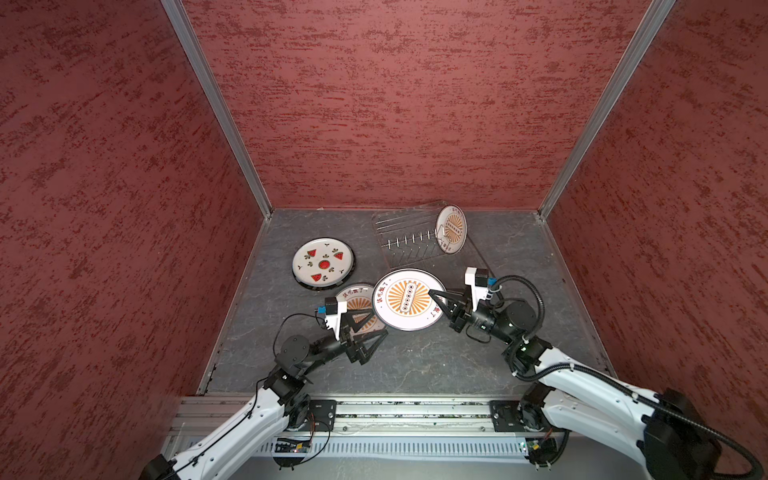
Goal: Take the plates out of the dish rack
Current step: 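Carry the sunburst plate toward the left gripper with the right gripper, then grasp the plate rim with the left gripper while the right gripper holds it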
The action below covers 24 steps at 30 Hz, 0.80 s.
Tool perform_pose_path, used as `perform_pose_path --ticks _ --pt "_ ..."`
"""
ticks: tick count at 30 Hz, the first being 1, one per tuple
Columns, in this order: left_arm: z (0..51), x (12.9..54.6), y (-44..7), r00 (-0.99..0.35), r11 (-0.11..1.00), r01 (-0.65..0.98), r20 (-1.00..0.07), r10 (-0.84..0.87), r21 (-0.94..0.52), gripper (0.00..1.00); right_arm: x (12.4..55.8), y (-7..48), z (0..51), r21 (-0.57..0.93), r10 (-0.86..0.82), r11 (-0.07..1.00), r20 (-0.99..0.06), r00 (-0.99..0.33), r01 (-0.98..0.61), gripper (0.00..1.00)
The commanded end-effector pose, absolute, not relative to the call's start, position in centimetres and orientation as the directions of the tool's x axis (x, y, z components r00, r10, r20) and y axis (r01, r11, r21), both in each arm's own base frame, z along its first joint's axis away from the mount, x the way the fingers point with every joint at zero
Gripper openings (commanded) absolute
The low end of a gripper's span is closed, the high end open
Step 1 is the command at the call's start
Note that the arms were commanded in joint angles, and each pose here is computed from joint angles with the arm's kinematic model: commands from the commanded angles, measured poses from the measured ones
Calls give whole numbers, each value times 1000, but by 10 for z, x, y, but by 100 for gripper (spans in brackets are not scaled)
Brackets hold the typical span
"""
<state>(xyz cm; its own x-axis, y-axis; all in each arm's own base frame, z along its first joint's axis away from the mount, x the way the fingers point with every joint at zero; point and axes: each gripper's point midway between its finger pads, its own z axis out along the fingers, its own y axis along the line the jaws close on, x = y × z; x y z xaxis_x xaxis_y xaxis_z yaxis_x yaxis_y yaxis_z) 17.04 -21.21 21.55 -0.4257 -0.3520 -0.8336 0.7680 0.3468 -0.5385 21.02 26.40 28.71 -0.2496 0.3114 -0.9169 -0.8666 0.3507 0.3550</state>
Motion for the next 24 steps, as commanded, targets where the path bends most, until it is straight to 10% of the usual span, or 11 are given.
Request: perform_pose_path --ticks 1,24 --pt "230 178 -209 -377 372 769 -838 -393 -521 99 196 263 314 296 375 264 -908 -185 -918 7" --pt "237 182 -214 -415 362 742 -810 -413 -565 22 219 271 291 320 357 327 -913 -197 -889 7"
